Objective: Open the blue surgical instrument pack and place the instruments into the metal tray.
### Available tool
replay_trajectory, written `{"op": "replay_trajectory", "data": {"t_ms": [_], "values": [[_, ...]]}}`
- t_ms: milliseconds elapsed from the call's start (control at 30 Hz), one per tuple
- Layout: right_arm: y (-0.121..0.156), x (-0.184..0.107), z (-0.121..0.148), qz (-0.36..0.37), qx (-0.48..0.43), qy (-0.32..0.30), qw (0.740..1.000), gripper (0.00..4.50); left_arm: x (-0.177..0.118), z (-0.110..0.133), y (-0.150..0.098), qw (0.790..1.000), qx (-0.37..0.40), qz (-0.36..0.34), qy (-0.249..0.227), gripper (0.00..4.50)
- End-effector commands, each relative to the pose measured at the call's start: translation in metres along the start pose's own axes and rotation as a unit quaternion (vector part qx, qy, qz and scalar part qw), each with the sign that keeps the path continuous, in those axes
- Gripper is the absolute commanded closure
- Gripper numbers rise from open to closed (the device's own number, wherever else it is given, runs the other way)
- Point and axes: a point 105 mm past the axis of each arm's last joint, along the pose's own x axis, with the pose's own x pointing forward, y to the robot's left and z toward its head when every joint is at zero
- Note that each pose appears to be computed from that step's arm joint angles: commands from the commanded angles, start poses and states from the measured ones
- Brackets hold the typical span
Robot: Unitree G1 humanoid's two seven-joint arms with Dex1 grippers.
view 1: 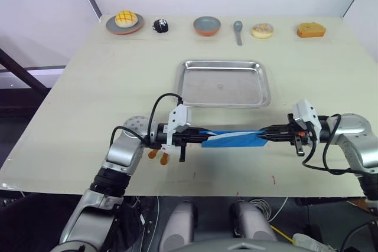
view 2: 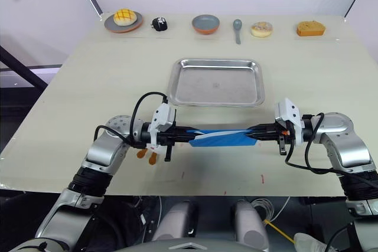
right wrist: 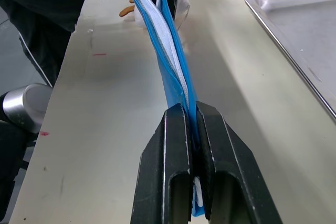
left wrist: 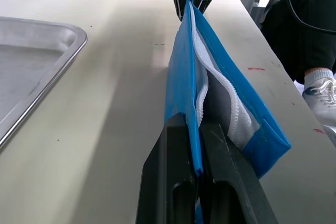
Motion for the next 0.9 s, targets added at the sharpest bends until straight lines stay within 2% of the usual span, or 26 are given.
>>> {"op": "replay_trajectory", "data": {"t_ms": [33, 133, 200, 267, 500, 567, 733, 900], "values": [[-0.002, -0.003, -0.003, -0.009, 0.012, 0.017, 1.000, 4.50, 0.002, -0.001, 0.002, 1.000, 0.011, 0.002, 0.005, 4.38], [-0.001, -0.006, -0.001, -0.014, 0.020, 0.016, 1.000, 3.52, 0.003, -0.001, 0.004, 1.000, 0.012, 0.003, 0.005, 4.50], [-0.005, -0.008, 0.003, -0.033, 0.010, 0.010, 0.999, 2.53, 0.003, 0.000, 0.006, 1.000, 0.013, 0.003, 0.005, 4.50], [-0.004, -0.018, 0.009, -0.045, 0.031, 0.005, 0.998, 1.75, 0.003, 0.001, 0.008, 1.000, 0.013, 0.004, 0.006, 4.50], [0.006, -0.048, 0.037, -0.065, 0.091, -0.033, 0.993, 1.75, 0.004, 0.003, 0.015, 1.000, 0.015, 0.006, 0.007, 4.50], [0.008, -0.052, 0.042, -0.071, 0.110, -0.050, 0.990, 2.25, 0.005, 0.004, 0.017, 1.000, 0.016, 0.006, 0.007, 4.50], [0.011, -0.049, 0.039, -0.079, 0.118, -0.039, 0.989, 4.46, 0.007, 0.005, 0.020, 1.000, 0.018, 0.007, 0.009, 4.50], [0.009, -0.044, 0.031, -0.087, 0.110, -0.009, 0.990, 4.46, 0.009, 0.006, 0.022, 1.000, 0.022, 0.007, 0.010, 4.50]]}}
